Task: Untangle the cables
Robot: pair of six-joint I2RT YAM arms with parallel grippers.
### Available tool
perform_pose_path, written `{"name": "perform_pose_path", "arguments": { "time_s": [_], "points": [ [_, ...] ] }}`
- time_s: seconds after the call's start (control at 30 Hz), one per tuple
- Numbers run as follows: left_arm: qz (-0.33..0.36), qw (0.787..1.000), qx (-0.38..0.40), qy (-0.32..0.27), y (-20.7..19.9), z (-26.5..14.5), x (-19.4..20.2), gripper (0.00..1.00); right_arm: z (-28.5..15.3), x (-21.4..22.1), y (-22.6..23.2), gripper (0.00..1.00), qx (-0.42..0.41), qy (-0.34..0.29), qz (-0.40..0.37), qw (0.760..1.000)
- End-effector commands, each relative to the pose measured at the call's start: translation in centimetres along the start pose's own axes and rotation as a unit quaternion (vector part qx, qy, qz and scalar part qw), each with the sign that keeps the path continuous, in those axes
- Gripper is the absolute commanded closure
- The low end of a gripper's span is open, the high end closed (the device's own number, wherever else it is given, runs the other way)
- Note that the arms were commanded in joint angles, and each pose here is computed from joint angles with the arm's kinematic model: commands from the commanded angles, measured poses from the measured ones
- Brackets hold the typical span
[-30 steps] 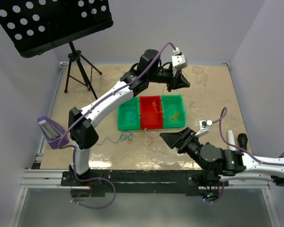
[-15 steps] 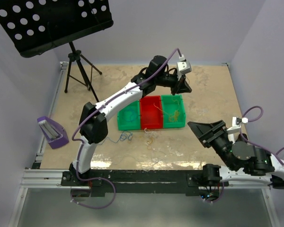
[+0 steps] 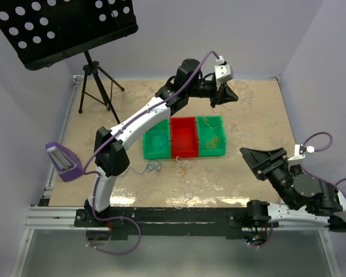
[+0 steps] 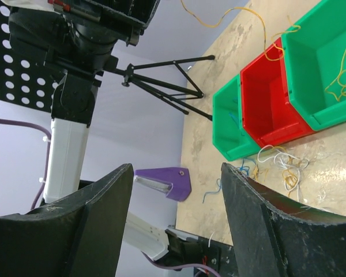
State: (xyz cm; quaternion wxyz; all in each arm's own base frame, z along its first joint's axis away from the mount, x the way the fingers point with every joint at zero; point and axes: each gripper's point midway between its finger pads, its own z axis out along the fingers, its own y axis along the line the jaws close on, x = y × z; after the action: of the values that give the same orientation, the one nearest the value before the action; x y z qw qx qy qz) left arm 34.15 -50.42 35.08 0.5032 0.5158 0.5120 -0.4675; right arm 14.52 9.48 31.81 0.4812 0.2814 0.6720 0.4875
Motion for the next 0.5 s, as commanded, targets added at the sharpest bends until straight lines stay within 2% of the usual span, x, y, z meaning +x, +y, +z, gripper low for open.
{"name": "perform_pose_path", "arguments": {
  "time_s": [0.0,0.23,0.47],
  "points": [
    [0.035,0.999,0.004,-0.028,-1.1,-0.9,-3.2,1.0,-0.6,-2.7,0.7,0.33,-0.002,-0.027,0.031,0.999],
    [0.017,1.0,-0.013,0.018,0.2,-0.1,2.3,1.0,-0.6,-3.3,0.8,0.33,0.006,-0.04,0.034,0.999],
    [-0.035,0.997,-0.004,0.063,1.1,1.0,8.5,1.0,-0.3,-4.0,1.2,0.34,0.015,-0.063,0.035,0.997]
  ]
}}
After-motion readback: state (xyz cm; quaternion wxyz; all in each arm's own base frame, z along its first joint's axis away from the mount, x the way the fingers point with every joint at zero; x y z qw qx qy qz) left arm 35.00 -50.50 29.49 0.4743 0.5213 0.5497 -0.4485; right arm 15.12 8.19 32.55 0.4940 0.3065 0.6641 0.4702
